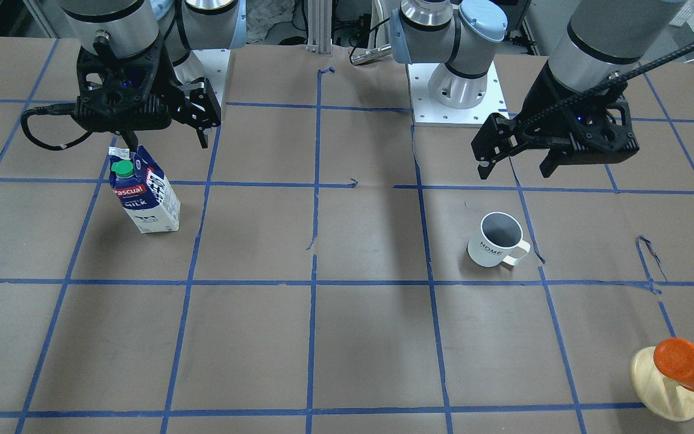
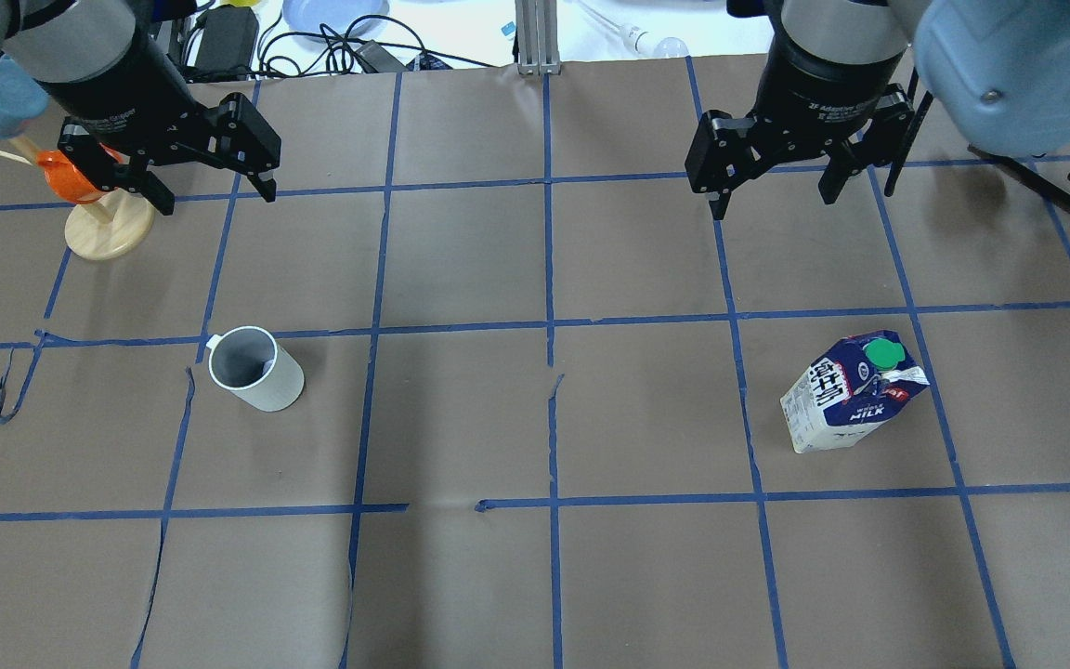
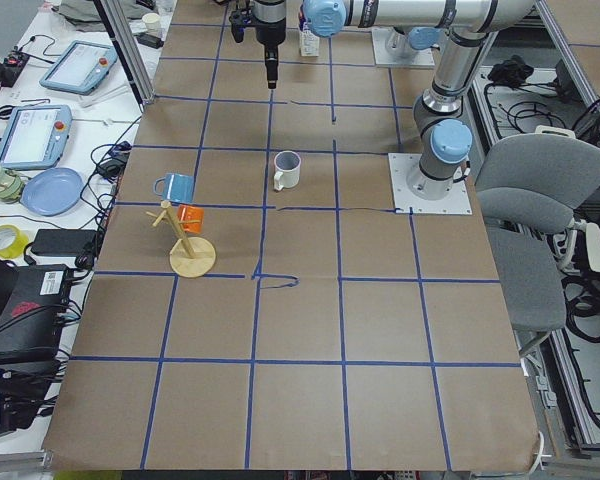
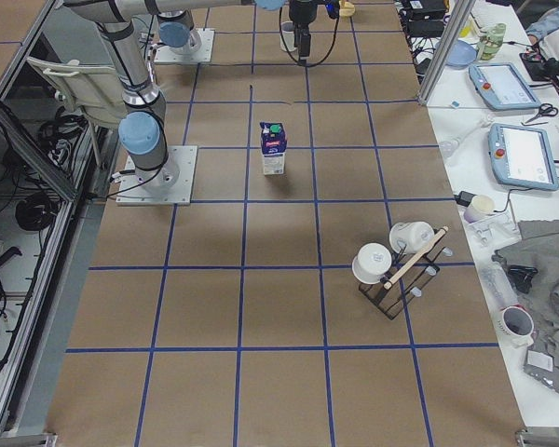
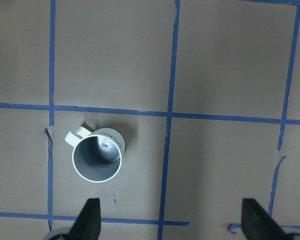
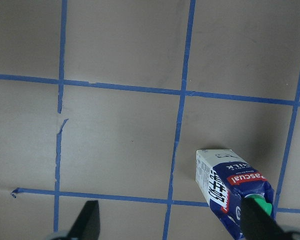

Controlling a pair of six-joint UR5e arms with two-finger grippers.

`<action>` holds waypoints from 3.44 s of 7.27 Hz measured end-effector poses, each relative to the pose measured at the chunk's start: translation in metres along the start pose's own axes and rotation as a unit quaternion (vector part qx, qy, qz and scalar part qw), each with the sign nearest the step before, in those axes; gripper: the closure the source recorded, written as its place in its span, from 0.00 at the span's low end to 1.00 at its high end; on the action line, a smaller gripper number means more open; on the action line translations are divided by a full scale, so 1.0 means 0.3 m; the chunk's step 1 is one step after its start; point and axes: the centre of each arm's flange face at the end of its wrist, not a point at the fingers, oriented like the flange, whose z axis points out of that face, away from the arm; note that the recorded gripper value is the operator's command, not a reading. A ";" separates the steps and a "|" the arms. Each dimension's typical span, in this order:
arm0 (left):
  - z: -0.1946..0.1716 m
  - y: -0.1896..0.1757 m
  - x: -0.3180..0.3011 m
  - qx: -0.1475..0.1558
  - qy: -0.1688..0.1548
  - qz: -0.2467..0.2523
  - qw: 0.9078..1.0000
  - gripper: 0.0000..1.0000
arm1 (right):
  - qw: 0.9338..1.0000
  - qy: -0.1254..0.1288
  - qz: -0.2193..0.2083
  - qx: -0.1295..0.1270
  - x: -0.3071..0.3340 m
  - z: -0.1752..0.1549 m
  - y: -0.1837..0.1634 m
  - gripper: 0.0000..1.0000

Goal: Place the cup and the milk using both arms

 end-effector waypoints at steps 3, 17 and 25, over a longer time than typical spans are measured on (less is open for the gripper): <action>0.012 -0.011 -0.021 -0.004 0.000 -0.006 1.000 0.00 | 1.000 0.000 0.000 0.000 0.000 0.000 -0.001 0.00; 0.766 0.052 -0.548 -0.136 0.026 -0.173 0.975 0.00 | 1.000 0.001 0.000 0.000 0.000 0.000 -0.001 0.00; 0.906 0.007 -0.540 -0.159 0.054 -0.229 0.959 1.00 | 1.000 0.004 -0.002 -0.003 0.005 0.006 0.001 0.00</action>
